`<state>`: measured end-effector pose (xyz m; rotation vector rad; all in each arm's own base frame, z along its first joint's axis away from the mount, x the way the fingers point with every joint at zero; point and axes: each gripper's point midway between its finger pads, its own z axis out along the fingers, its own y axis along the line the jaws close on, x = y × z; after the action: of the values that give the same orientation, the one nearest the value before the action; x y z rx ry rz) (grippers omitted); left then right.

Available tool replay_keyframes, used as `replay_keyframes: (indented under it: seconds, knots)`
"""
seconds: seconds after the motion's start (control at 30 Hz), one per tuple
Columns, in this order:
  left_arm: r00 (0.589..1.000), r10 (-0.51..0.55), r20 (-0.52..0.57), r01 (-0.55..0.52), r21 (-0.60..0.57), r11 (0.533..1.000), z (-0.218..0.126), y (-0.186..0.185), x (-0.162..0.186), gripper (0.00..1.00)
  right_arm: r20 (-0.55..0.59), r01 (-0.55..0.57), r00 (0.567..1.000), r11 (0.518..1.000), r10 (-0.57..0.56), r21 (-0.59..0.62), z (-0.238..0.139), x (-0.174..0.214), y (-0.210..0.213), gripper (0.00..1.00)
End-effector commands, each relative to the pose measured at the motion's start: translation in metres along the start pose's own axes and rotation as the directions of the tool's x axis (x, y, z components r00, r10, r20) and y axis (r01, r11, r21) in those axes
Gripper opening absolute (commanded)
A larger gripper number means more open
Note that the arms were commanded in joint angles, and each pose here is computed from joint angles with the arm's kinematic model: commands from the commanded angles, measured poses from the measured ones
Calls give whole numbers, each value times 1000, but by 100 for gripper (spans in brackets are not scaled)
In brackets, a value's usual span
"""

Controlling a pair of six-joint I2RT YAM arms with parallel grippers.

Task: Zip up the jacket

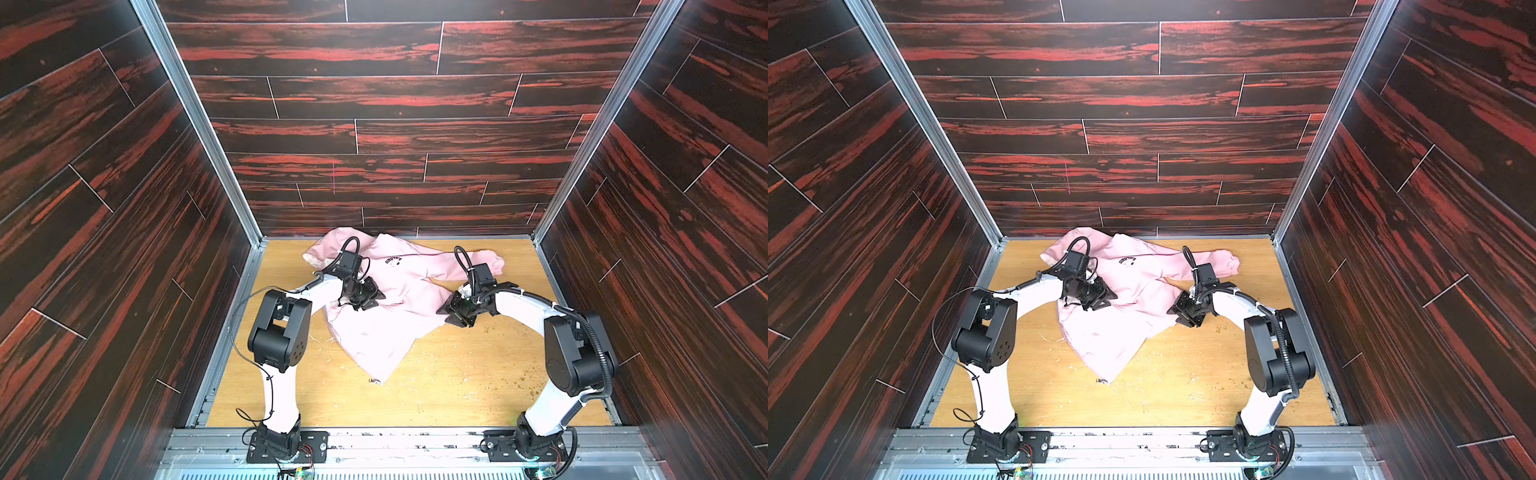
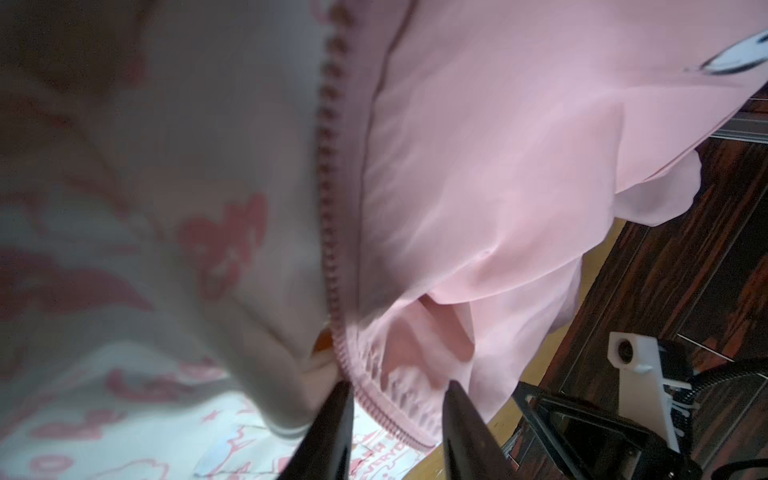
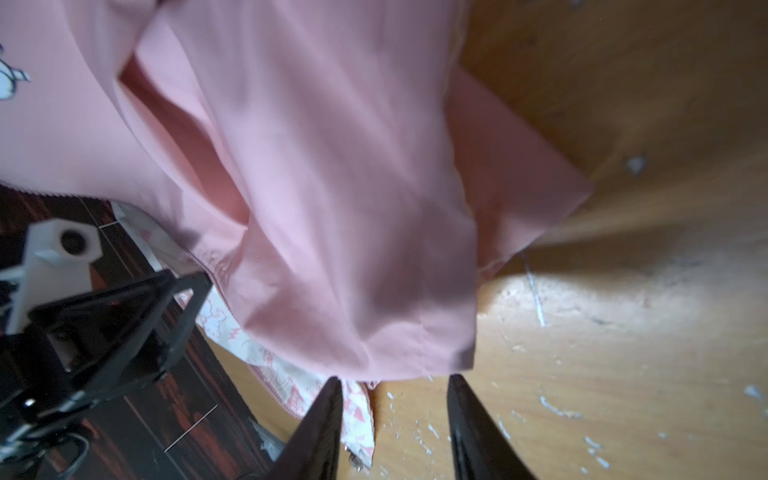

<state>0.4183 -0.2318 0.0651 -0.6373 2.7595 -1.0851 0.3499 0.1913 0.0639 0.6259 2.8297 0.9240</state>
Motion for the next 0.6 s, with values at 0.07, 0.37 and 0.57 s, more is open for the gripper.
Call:
replay_keyframes:
  seconds: [0.07, 0.37, 0.57]
  knots:
    - [999, -3, 52, -2, 96, 995, -16, -23, -3, 42, 19, -26, 1000, 998, 25, 54, 15, -7, -18, 46]
    - [999, -17, 43, 13, 101, 995, -7, -21, -3, 43, 14, -36, 999, 997, 35, 73, 20, -1, -30, 51]
    - [999, -24, 34, 21, 100, 995, -2, -20, -5, 43, 17, -29, 999, 998, 28, 49, 23, -1, -30, 55]
